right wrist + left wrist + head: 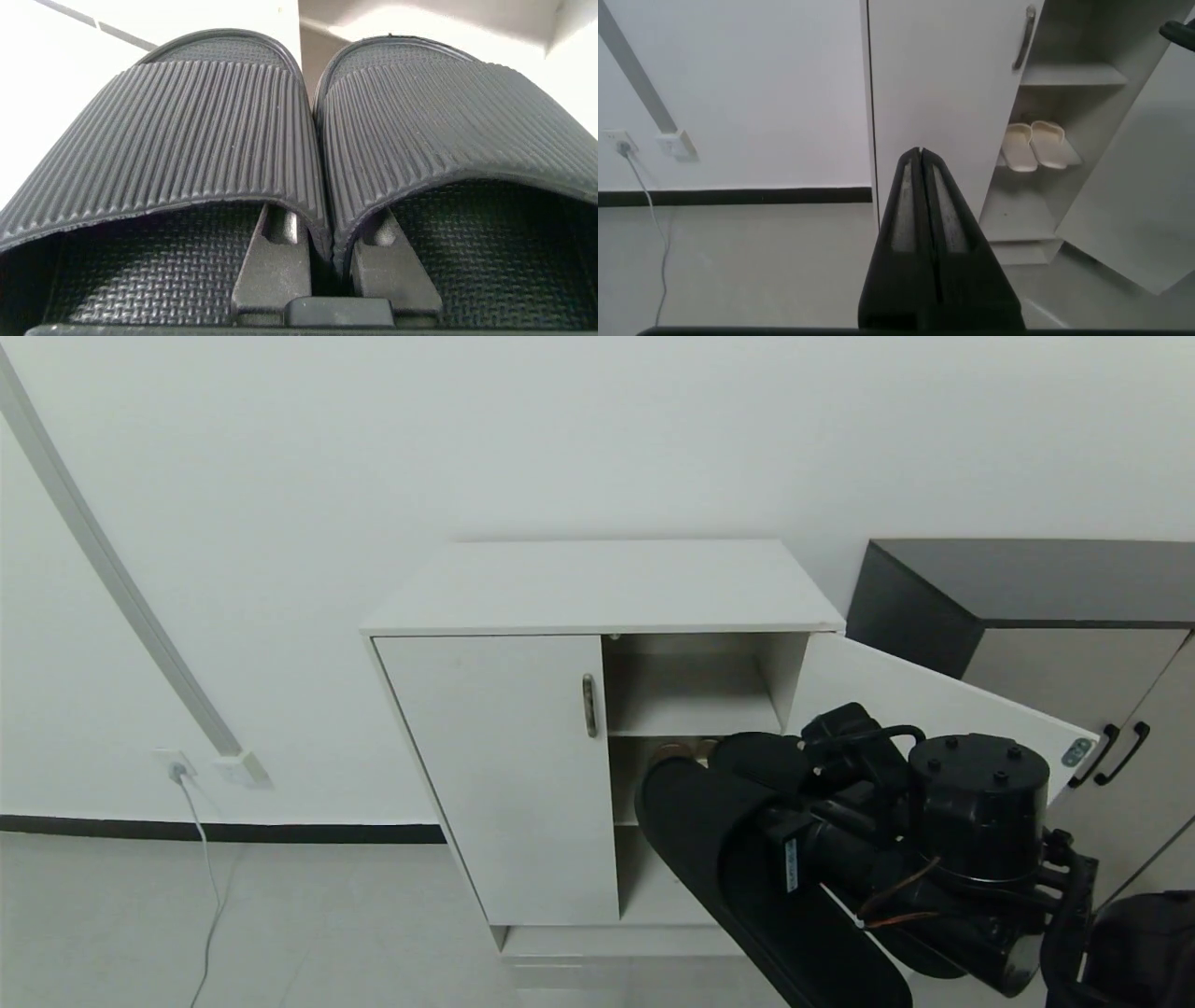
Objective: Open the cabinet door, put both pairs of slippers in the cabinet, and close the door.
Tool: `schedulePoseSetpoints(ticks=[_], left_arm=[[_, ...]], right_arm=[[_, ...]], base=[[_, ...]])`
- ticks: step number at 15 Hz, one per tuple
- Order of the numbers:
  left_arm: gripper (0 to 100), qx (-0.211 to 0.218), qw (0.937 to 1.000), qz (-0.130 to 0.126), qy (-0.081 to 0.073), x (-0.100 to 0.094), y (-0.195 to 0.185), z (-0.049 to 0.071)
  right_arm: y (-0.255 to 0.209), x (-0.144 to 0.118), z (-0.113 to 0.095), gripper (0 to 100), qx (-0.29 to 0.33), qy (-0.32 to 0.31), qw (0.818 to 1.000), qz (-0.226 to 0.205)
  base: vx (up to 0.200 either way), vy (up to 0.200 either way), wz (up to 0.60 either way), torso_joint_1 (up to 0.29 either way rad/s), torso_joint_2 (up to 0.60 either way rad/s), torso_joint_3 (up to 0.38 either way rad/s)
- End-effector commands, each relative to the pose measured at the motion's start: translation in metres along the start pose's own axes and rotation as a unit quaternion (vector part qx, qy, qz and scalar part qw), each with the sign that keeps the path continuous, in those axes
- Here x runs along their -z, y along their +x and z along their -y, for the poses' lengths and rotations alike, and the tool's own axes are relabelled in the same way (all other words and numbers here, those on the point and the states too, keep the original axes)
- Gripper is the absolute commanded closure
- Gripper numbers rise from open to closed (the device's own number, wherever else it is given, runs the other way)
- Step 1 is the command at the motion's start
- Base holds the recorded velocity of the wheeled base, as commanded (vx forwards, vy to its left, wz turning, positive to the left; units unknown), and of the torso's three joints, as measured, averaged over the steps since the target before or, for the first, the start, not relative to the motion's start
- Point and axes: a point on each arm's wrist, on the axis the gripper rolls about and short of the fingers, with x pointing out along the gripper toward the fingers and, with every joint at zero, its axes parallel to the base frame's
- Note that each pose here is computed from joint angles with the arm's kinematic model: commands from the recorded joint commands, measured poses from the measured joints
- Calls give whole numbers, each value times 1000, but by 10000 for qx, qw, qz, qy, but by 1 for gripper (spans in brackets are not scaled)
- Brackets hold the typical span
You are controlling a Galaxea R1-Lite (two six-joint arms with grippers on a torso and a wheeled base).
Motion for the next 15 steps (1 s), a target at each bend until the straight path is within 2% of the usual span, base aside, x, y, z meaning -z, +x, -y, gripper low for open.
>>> schedulePoseSetpoints(ticks=[1,10,15], left_arm=[[100,-4,10000,1,4,0,0,0],[100,-4,10000,1,4,0,0,0],[100,-4,10000,-7,4,0,0,0]], right_arm=[[3,2,-1,100,11,-5,10000,-6],[4,6,0,100,5,-26,10000,-37],[7,9,-1,100,-14,-85,9999,-90]], base=[[0,0,0,-193,515,325],[0,0,0,-163,493,326],[0,0,0,-101,460,354]])
